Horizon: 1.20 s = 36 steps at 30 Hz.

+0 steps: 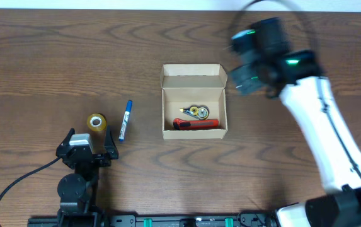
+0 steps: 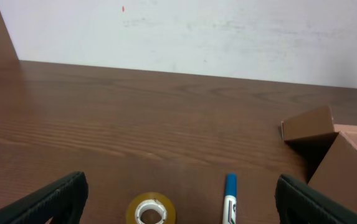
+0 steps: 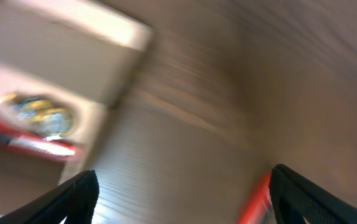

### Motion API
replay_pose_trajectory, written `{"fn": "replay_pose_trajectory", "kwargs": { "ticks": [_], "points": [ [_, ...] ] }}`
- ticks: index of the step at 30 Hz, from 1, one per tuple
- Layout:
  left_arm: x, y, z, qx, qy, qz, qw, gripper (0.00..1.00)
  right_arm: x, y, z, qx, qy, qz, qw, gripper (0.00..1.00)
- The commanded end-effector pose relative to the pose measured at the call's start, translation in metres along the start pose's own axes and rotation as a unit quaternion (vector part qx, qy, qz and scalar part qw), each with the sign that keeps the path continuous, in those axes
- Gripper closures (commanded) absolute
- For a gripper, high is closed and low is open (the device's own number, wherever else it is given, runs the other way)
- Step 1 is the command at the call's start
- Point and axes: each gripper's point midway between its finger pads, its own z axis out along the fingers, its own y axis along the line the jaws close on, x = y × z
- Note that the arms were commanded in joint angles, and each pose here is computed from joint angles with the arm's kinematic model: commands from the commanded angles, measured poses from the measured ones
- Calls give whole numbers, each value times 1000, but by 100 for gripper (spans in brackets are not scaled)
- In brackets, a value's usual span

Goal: Pack container
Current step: 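Move the right gripper to the red stapler and grasp it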

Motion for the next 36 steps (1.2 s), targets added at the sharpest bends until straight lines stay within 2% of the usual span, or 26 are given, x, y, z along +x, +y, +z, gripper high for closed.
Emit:
{"fn": "replay_pose_trajectory", "kwargs": {
  "ticks": [1, 6, 11, 16, 20, 24, 29, 36],
  "points": [
    [16, 0, 1, 1, 24, -1, 1000, 5, 32, -80, -26, 100, 15, 221, 970, 18],
    [17, -3, 1, 10, 24, -1, 1000, 5, 74, -121, -49, 116, 58, 308, 942, 15],
    [17, -3, 1, 10, 24, -1, 1000, 5, 115, -148, -43, 125, 120, 322, 931, 9],
    [16, -3, 1, 10, 24, -1, 1000, 5, 145, -159, -13, 93, 193, 315, 925, 4],
    [16, -3, 1, 10, 24, -1, 1000, 5, 164, -165, 24, 63, 236, 336, 910, 5],
    [16, -3, 1, 10, 24, -1, 1000, 5, 174, -163, 66, 32, 268, 322, 907, 7],
    [16, -3, 1, 10, 24, -1, 1000, 5, 185, -161, 101, 17, 298, 318, 900, 6],
    [16, -3, 1, 10, 24, -1, 1000, 5, 194, -154, 131, -2, 303, 309, 901, 7]
  ]
}}
